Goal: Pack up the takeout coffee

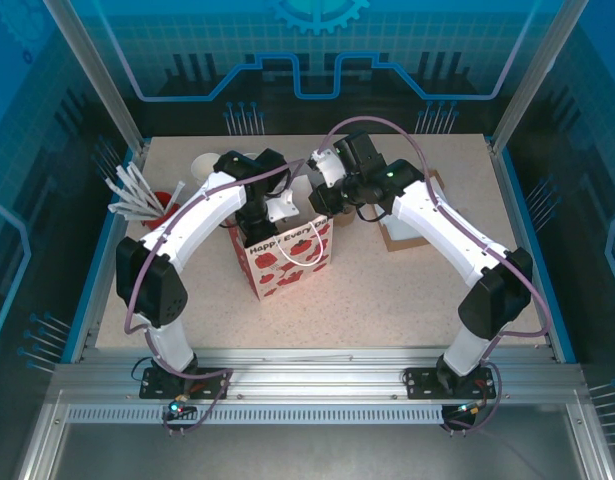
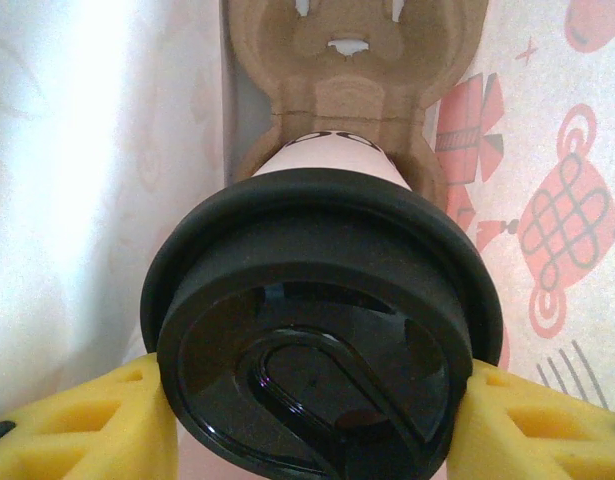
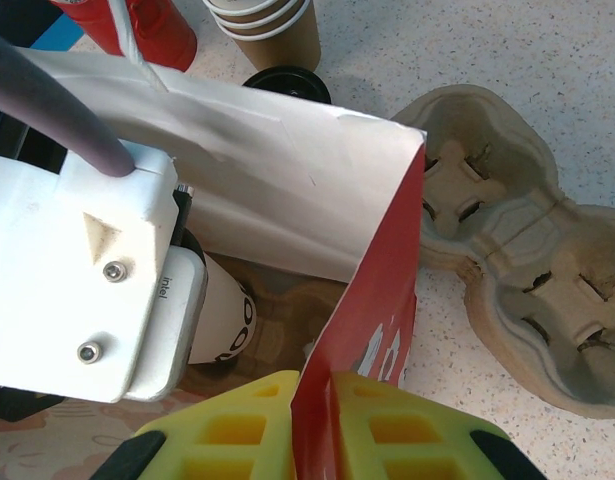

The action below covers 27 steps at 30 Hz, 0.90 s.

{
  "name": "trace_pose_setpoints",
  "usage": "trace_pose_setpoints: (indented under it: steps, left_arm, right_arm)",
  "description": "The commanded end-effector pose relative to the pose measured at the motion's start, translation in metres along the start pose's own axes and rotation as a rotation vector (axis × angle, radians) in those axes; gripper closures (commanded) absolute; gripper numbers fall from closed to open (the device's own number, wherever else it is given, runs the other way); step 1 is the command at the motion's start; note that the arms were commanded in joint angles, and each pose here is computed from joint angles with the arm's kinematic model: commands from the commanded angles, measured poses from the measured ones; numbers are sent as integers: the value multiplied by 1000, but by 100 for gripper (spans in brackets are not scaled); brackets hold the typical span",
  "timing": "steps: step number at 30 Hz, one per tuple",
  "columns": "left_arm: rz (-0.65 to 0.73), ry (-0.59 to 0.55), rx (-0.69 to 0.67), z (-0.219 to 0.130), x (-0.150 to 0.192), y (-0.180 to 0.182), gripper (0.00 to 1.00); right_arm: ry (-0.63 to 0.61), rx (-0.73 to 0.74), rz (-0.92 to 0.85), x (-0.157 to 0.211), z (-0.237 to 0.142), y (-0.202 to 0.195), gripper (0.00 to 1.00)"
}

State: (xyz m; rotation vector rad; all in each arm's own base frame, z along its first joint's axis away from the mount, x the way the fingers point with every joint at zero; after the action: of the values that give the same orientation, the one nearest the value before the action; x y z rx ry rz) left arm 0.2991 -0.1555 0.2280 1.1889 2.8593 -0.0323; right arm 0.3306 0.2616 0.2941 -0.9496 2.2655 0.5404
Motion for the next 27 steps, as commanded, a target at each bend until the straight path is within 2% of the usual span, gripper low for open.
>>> trace_pose_setpoints:
  steps: [1,27]
  left_arm:
    - [-11,9,22,12,-2,2,54]
    - [-21,-1,-2,-5,-3,0,54]
  right_arm:
    - [13,-21,-8,-1,1,3,82]
    - [11,-19,-13,-2,-1,4,82]
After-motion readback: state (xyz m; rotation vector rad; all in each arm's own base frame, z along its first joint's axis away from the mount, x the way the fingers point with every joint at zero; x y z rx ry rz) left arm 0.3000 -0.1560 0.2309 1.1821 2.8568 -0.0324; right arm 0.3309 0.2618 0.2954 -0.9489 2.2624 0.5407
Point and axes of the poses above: each hand's point on the last joint's axis, 136 mm out from that joint toward the fingers, its own z axis out along the fingers, its own y axis along the line the jaws close on, x = y × z, the point moved 6 cm from there along -z, back along the fingers, and after that the axes turned 7 degrees about -z, right-handed, at the moved point
